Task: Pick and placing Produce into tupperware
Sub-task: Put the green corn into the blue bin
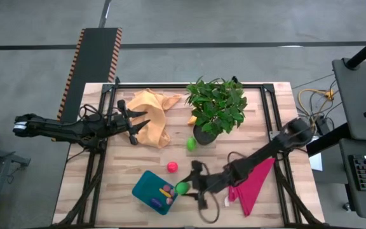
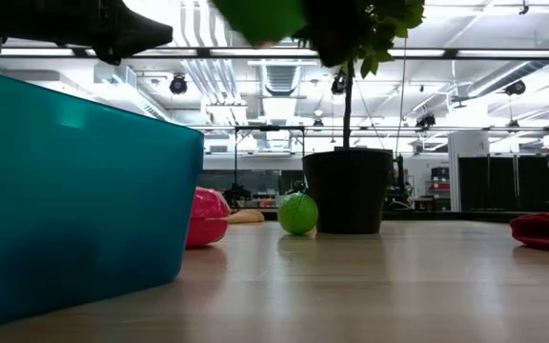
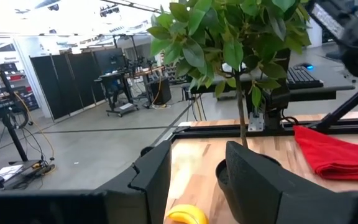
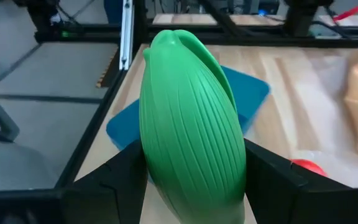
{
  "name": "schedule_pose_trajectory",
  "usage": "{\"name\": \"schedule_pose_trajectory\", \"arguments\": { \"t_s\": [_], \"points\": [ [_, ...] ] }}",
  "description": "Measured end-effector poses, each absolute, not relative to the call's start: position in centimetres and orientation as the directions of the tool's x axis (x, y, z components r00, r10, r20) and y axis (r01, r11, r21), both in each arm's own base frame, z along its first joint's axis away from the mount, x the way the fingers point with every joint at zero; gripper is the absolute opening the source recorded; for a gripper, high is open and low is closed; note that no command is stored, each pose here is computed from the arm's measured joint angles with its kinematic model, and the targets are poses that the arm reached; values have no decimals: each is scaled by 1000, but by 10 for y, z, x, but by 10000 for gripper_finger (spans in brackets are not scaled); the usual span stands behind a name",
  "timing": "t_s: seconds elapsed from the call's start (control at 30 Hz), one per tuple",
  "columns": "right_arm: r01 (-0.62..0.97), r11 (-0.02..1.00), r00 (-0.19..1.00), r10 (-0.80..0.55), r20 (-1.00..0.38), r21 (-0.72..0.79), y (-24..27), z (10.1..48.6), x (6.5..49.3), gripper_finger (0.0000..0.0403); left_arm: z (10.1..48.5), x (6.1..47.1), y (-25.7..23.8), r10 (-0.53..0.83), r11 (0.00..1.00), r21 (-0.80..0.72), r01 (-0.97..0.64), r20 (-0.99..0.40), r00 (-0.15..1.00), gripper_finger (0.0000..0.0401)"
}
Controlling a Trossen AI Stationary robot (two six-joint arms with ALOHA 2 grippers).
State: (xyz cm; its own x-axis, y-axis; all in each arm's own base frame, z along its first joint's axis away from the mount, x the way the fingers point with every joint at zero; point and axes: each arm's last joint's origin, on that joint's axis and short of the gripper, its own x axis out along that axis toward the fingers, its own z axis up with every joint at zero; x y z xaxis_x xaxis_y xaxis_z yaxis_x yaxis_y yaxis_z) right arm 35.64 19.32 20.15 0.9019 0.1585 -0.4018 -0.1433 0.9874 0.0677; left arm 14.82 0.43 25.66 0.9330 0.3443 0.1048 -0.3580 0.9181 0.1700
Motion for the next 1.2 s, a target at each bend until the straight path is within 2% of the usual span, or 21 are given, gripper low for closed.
{"name": "schedule_pose_trajectory", "arguments": {
  "t_s": [0.3, 0.5, 1.2],
  "points": [
    [-149, 989, 868, 132, -479, 3, 225, 191, 417, 212, 257, 148, 4, 344, 918, 169, -359, 109, 933, 140],
    [-124, 992, 832, 98, -546, -10, 229, 194, 439, 212, 257, 147, 4, 344, 918, 170, -358, 107, 933, 140],
    [-133, 991, 745, 102, -660, 4, 226, 186, 442, 213, 258, 146, 4, 344, 918, 170, -358, 110, 933, 140]
  ]
}}
